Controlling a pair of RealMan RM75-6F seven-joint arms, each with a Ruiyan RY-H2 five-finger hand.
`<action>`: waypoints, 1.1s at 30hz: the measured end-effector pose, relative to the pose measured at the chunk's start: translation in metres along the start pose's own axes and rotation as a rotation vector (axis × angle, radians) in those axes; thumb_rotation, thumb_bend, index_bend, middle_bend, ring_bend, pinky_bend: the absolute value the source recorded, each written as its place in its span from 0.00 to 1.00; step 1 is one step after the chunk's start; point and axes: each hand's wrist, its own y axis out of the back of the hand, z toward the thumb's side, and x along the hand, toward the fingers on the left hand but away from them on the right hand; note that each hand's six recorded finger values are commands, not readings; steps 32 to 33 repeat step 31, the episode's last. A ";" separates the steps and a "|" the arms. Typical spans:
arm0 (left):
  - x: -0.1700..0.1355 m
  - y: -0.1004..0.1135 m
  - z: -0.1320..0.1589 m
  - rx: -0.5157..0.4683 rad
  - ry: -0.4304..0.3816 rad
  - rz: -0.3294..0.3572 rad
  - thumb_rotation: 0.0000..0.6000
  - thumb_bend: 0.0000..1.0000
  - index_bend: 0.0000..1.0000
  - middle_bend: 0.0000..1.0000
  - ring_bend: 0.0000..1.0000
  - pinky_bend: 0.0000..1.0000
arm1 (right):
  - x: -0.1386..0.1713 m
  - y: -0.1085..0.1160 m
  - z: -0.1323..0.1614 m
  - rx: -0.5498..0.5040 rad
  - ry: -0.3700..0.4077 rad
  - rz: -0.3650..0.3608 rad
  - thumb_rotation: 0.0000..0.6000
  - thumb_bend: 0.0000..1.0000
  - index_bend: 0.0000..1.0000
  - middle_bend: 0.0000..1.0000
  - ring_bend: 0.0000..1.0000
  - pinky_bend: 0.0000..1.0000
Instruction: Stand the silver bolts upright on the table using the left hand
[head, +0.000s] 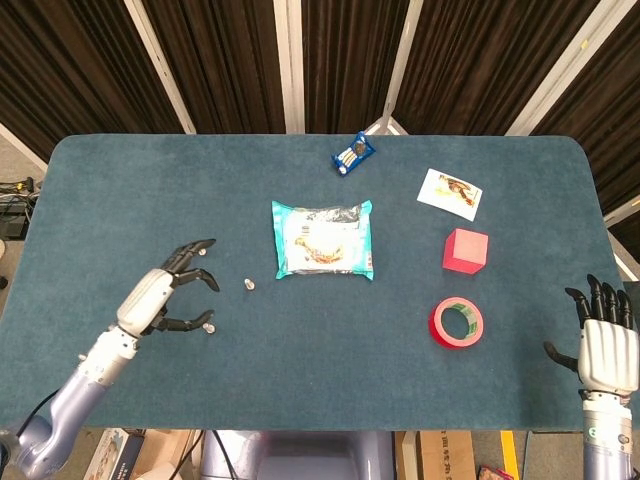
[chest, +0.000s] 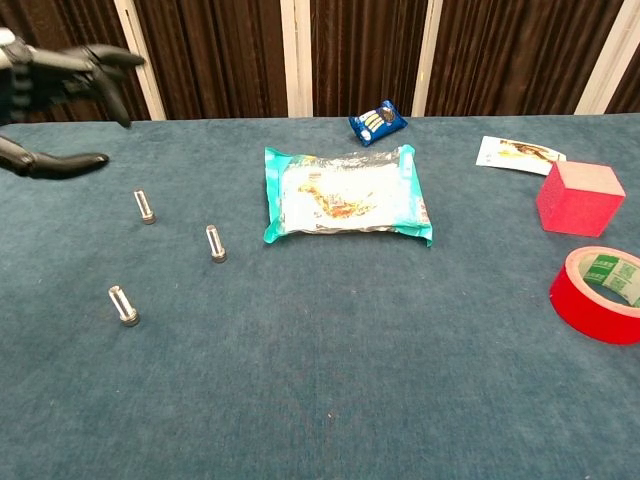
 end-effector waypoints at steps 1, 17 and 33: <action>-0.003 0.005 0.001 0.056 0.005 0.023 1.00 0.43 0.42 0.03 0.00 0.00 | 0.000 0.000 0.000 0.002 0.005 0.001 1.00 0.11 0.25 0.06 0.02 0.00; -0.116 0.077 -0.029 0.592 0.438 0.261 1.00 0.43 0.38 0.04 0.00 0.00 | 0.008 0.016 0.012 0.022 0.158 0.005 1.00 0.11 0.25 0.06 0.02 0.00; -0.158 0.072 -0.059 0.534 0.541 0.230 1.00 0.43 0.23 0.00 0.00 0.00 | 0.010 0.025 0.012 0.020 0.190 0.000 1.00 0.11 0.19 0.06 0.00 0.00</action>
